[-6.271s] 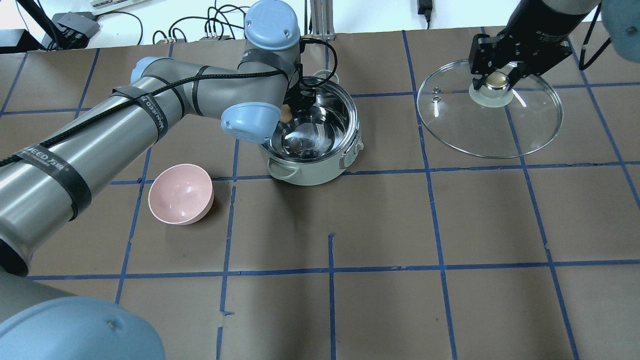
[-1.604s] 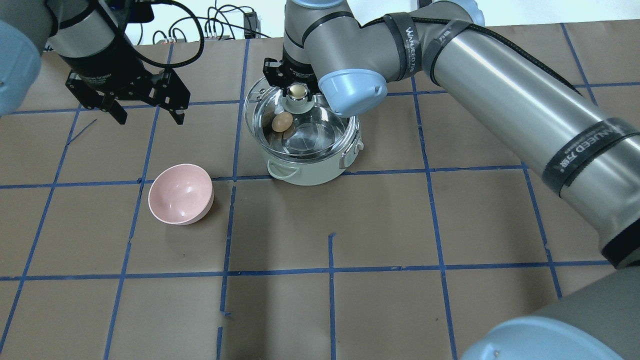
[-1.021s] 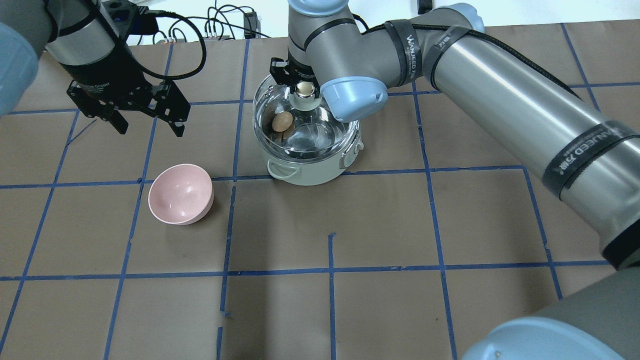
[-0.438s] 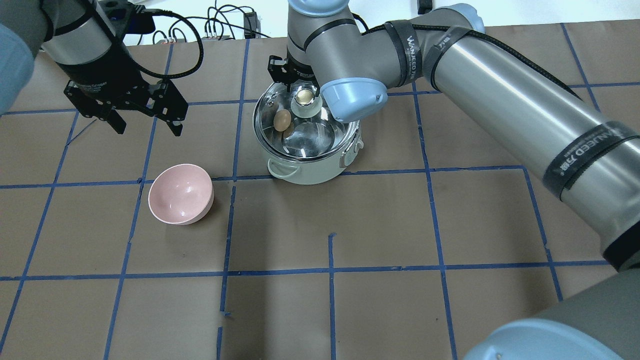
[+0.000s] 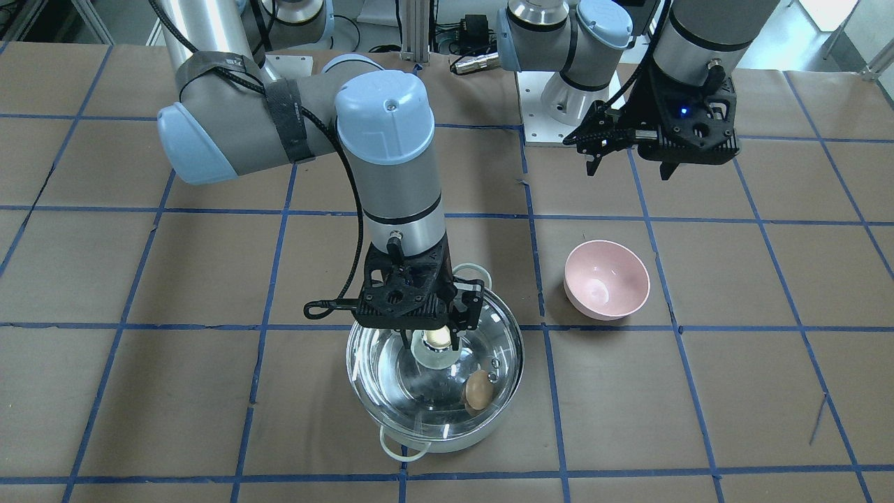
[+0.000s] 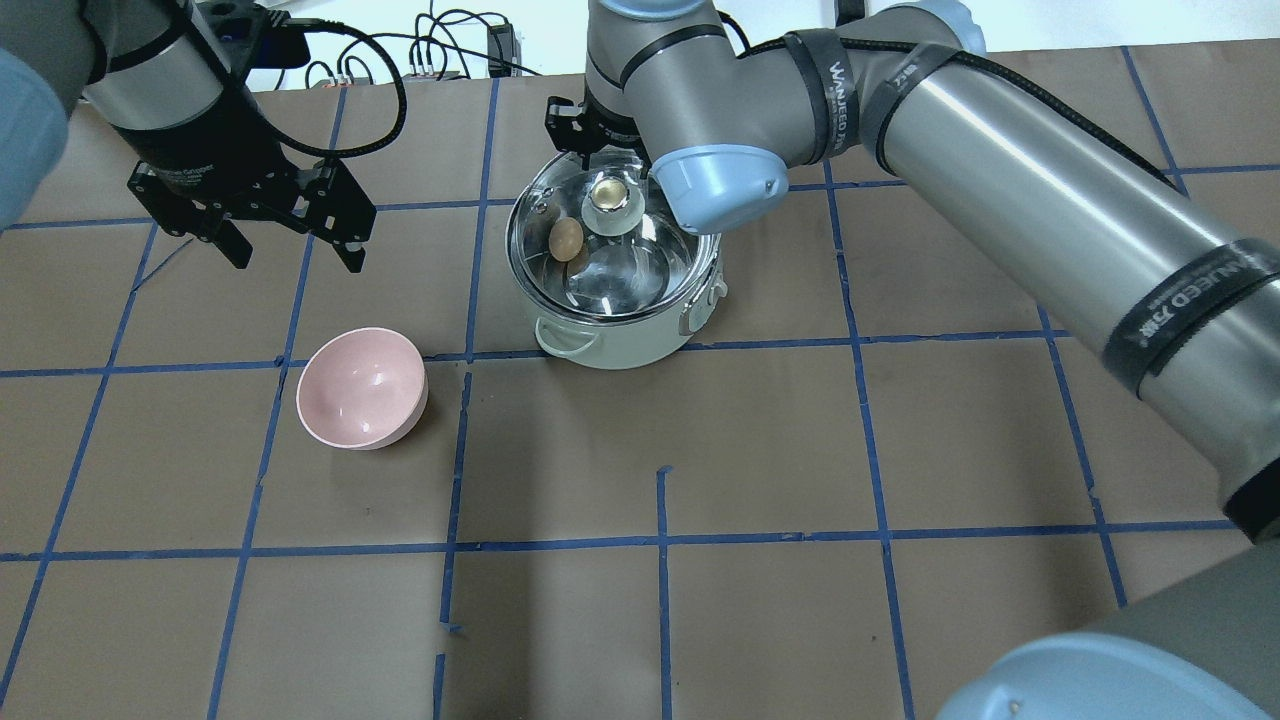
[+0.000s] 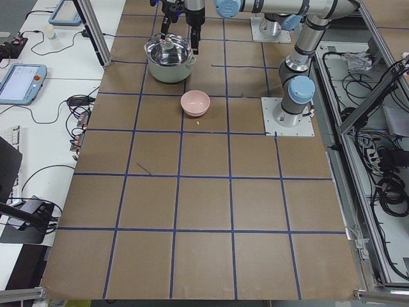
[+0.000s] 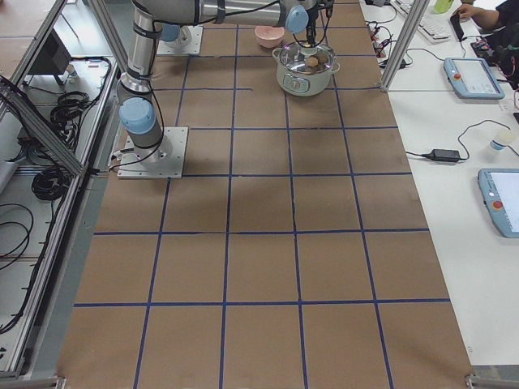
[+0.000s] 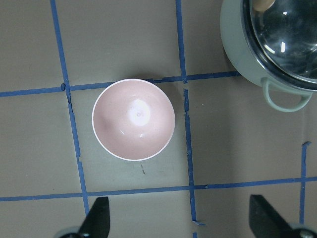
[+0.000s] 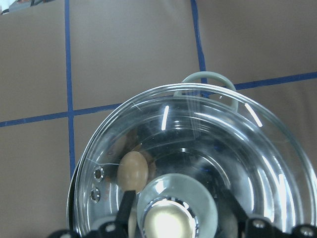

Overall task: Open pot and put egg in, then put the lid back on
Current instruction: 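Release the lid knob and raise the right gripper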

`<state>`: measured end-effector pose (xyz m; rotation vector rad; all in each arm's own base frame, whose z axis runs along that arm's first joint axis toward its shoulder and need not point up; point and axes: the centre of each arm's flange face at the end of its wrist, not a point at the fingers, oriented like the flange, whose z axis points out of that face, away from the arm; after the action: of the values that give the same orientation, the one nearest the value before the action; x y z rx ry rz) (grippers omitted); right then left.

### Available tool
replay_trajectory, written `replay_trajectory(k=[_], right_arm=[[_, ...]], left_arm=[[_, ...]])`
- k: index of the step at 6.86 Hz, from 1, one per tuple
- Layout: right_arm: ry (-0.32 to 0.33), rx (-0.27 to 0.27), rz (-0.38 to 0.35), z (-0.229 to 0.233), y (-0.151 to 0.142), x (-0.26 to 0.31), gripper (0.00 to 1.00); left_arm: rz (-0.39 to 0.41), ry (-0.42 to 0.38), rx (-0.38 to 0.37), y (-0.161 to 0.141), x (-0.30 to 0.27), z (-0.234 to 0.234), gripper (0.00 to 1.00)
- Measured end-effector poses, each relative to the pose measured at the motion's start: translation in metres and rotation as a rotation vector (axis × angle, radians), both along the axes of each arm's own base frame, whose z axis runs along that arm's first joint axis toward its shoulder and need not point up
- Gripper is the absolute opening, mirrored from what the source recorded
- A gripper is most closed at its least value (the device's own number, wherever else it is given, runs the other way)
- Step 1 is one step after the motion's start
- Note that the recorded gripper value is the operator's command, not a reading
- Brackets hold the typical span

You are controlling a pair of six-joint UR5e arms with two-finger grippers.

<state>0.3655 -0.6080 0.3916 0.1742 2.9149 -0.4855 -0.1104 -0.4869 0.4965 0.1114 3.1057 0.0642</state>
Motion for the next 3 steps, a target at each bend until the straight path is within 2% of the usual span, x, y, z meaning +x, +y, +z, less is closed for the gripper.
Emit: replay_trajectory(k=[1, 2, 3], right_arm=[[0.008, -0.029, 0.004, 0.022, -0.008, -0.035, 0.65], [0.022, -0.030, -0.011, 0.045, -0.012, -0.080, 0.66], [0.041, -0.002, -0.033, 0.062, -0.009, -0.128, 0.68]], left_arm=[[0.000, 0.000, 0.000, 0.000, 0.000, 0.000, 1.00], [0.001, 0.000, 0.000, 0.000, 0.000, 0.000, 1.00], [0.001, 0.000, 0.000, 0.000, 0.000, -0.001, 1.00]])
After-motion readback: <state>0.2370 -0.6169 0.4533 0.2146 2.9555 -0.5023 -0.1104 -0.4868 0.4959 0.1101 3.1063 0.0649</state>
